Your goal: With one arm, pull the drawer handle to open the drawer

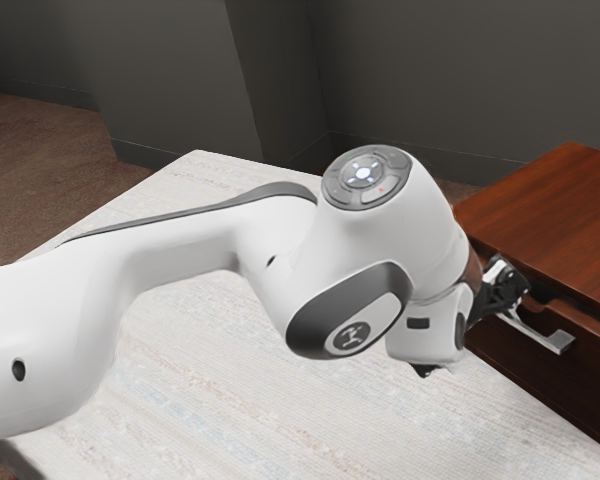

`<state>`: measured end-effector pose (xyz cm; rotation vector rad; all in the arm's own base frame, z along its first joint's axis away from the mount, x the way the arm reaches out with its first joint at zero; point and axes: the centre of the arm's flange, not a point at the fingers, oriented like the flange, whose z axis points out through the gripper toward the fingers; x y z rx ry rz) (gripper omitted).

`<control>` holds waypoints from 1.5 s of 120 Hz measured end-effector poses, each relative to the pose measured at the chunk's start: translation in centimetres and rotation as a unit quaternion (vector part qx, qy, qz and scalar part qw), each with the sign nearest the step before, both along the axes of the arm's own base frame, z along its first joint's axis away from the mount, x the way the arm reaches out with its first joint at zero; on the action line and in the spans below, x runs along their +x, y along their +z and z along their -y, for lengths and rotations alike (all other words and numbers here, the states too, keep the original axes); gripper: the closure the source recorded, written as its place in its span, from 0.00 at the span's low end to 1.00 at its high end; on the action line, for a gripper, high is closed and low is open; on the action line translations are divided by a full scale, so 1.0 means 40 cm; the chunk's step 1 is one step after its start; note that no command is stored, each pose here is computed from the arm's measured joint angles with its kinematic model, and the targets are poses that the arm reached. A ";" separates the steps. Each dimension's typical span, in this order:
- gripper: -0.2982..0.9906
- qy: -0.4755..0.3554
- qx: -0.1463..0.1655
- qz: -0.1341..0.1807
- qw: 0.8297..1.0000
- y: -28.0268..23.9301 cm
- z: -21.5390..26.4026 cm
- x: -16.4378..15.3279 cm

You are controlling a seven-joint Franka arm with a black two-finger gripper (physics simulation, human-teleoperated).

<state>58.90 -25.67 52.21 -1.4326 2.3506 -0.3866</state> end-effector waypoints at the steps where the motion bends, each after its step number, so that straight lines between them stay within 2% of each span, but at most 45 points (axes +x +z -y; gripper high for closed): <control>1: 0.23 0.000 0.000 0.000 1.000 0.000 -0.001 -0.002; 74: 0.27 -0.005 -0.023 -0.015 1.000 0.037 -0.068 -0.128; 101: 0.30 -0.035 -0.030 -0.019 0.999 0.050 -0.022 -0.206; 115: 0.27 -0.035 -0.030 -0.022 0.999 0.045 -0.031 -0.217; 141: 0.28 -0.032 -0.035 -0.023 0.999 0.054 -0.063 -0.237; 155: 0.24 -0.033 -0.032 -0.027 0.999 0.045 -0.071 -0.249; 180: 0.25 -0.037 -0.027 -0.027 0.999 0.052 -0.084 -0.267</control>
